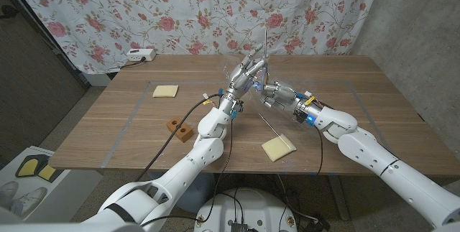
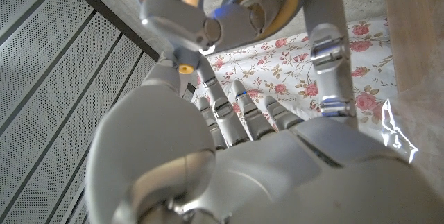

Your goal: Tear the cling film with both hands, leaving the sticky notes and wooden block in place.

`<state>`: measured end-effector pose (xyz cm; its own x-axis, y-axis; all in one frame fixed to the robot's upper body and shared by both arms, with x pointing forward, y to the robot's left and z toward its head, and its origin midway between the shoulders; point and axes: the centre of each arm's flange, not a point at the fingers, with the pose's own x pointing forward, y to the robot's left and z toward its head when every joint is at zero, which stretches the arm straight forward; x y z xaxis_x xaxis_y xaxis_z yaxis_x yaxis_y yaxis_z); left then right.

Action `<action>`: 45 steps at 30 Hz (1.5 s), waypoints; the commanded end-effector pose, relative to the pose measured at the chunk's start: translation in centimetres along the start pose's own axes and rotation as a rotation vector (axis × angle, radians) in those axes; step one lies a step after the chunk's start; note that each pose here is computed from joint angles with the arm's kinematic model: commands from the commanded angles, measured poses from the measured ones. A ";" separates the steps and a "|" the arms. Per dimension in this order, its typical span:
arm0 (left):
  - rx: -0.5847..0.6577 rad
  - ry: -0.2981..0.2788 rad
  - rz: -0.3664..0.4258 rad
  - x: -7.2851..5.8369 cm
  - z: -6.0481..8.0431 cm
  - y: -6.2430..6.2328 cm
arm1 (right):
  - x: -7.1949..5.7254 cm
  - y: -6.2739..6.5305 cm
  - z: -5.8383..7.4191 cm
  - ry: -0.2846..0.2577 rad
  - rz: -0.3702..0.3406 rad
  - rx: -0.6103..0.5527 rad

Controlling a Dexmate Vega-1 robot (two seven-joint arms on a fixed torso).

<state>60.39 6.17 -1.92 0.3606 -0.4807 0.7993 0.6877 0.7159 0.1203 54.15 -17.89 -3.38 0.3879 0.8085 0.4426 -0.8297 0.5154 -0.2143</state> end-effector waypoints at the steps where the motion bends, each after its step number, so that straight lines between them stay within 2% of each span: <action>1: 0.040 0.011 0.003 -0.3 0.1 0.2 | -0.3 -0.2 -0.1 -0.017 0.039 0.065; 16: 0.052 0.019 -0.014 -0.5 -0.1 0.3 | -0.6 -0.8 0.2 -0.025 0.048 0.074; 21: 0.027 0.001 0.005 -1.0 -0.1 0.6 | -0.8 -1.0 0.1 -0.036 0.051 0.094; 24: 0.031 -0.013 0.018 -1.5 0.3 0.8 | -1.0 -1.2 0.1 -0.039 0.043 0.113; 35: 0.133 -0.062 0.078 -3.7 4.0 2.2 | -1.4 -1.5 0.2 -0.042 0.042 0.177; 45: 0.140 -0.068 0.094 -4.3 4.6 2.5 | -1.0 -1.5 0.4 -0.039 0.048 0.193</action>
<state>58.49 11.04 -2.40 0.3730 -0.4022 0.8361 0.5815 0.8035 0.1271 54.71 -19.64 -3.35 0.3342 0.8166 0.4706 -0.9019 0.4221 -0.0920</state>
